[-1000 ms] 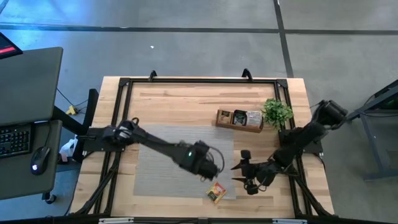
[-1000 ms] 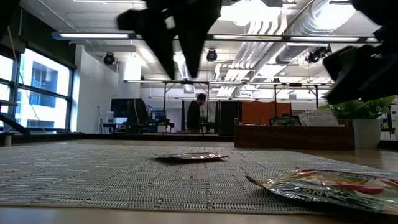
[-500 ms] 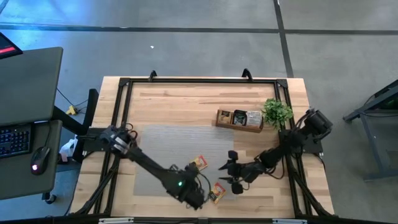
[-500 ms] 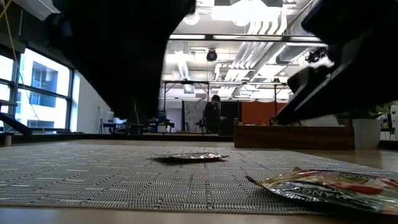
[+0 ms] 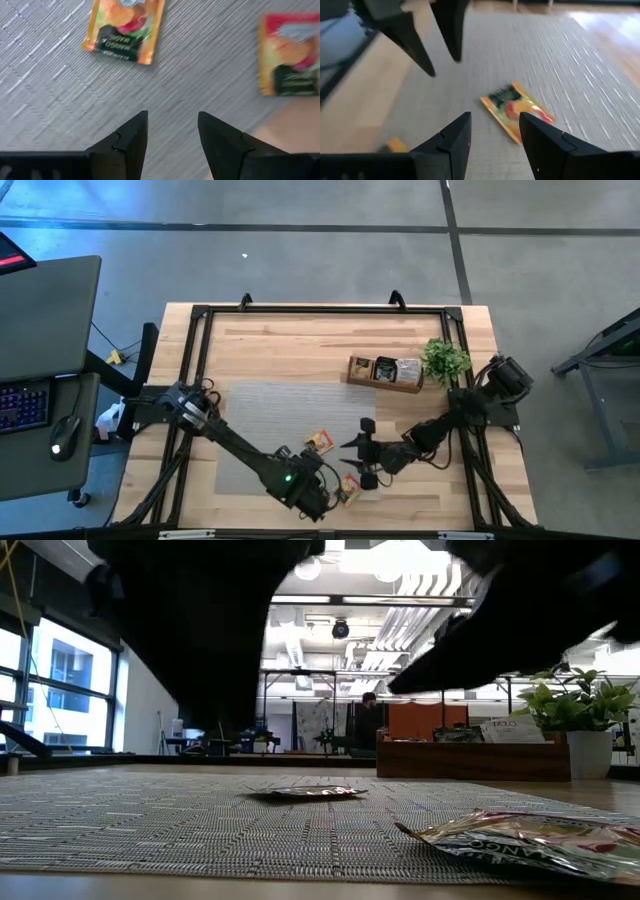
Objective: Pick & Place Tea
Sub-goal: Put the yellow tea bag in the left section of the wooden organizer
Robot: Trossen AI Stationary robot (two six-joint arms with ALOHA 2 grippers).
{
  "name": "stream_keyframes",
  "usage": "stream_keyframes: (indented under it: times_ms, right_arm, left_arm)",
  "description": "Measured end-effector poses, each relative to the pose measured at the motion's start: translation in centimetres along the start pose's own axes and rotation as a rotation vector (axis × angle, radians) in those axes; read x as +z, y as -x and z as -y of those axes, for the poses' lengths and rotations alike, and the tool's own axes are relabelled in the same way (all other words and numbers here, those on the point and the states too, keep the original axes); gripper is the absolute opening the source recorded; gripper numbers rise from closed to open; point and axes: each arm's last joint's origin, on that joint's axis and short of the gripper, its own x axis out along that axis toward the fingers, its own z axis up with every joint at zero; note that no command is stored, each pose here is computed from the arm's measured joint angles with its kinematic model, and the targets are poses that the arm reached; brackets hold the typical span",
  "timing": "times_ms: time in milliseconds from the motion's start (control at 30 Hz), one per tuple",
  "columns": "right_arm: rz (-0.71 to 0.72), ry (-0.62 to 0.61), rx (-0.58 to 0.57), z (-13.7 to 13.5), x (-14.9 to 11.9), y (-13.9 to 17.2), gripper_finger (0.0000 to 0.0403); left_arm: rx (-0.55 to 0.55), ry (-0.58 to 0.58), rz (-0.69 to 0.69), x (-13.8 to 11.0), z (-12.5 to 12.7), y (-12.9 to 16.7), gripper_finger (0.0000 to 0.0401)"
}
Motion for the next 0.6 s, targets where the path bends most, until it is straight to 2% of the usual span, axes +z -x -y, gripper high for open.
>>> stream_keyframes:
  times_ms: [67,167,267,400,600]
  right_arm:
    - [-0.036,0.002,-0.014,0.8,-0.2,-0.4,0.0163]
    - [-0.050,-0.006,-0.033,1.6,-0.1,-0.8,0.0163]
    - [-0.055,-0.018,-0.026,2.2,0.1,-1.1,0.0163]
    - [-0.066,-0.016,-0.012,3.2,0.3,-1.6,0.0163]
    - [-0.073,-0.023,0.010,4.3,0.6,-2.2,0.0163]
  left_arm:
    - [0.038,-0.028,-0.058,0.5,-0.6,-0.3,0.0170]
    - [0.063,-0.026,-0.073,0.9,-0.9,-0.3,0.0170]
    - [0.070,-0.049,-0.062,0.5,-1.5,1.4,0.0170]
    - [0.117,-0.032,0.074,-0.5,-3.0,5.3,0.0170]
    - [0.124,-0.005,0.249,-2.9,-3.3,7.2,0.0170]
